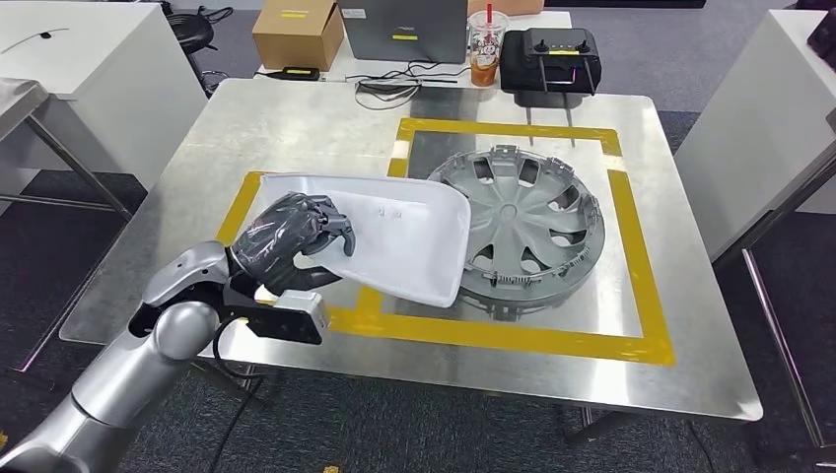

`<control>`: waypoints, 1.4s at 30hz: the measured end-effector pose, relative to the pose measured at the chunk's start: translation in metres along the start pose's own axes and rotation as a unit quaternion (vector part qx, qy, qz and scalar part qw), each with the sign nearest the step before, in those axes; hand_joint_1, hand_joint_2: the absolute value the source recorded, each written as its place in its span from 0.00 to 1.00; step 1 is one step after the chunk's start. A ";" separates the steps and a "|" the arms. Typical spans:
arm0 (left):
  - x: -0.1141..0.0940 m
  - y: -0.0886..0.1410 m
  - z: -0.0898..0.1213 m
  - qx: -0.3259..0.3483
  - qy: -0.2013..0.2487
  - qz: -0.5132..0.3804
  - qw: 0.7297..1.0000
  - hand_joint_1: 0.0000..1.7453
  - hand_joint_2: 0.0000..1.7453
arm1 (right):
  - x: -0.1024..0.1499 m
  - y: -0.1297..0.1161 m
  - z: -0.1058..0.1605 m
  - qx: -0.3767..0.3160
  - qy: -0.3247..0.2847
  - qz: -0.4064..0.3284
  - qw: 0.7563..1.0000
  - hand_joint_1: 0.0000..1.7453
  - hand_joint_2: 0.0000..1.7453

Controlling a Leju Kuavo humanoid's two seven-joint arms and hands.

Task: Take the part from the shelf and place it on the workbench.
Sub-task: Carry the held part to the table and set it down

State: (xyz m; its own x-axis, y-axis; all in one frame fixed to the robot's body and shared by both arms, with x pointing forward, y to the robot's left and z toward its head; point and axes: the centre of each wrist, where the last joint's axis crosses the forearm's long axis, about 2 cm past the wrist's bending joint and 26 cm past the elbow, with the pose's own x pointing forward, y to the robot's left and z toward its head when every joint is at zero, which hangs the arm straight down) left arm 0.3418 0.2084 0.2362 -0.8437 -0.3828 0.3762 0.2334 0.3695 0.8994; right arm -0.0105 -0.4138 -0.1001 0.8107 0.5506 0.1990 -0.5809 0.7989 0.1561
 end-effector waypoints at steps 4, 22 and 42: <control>-0.030 -0.006 0.010 -0.052 0.090 -0.103 0.989 1.00 1.00 | 0.003 -0.001 0.000 0.000 -0.008 0.006 1.000 0.00 0.00; -0.103 -0.082 0.066 -0.185 0.302 -0.102 0.930 0.50 1.00 | 0.005 -0.012 0.003 0.001 0.006 0.043 0.999 0.00 0.00; -0.076 -0.090 0.048 0.029 0.262 0.081 0.961 0.00 0.00 | 0.007 -0.014 0.003 0.002 0.009 0.057 0.998 0.00 0.00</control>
State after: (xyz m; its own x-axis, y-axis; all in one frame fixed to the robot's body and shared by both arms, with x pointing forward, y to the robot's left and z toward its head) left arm 0.3615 0.2448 0.1158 -0.4349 -0.6849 0.5846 0.3020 0.5007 0.8112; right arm 0.0032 -0.4216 -0.0979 0.7400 0.6424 0.1993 -0.6701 0.7294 0.1373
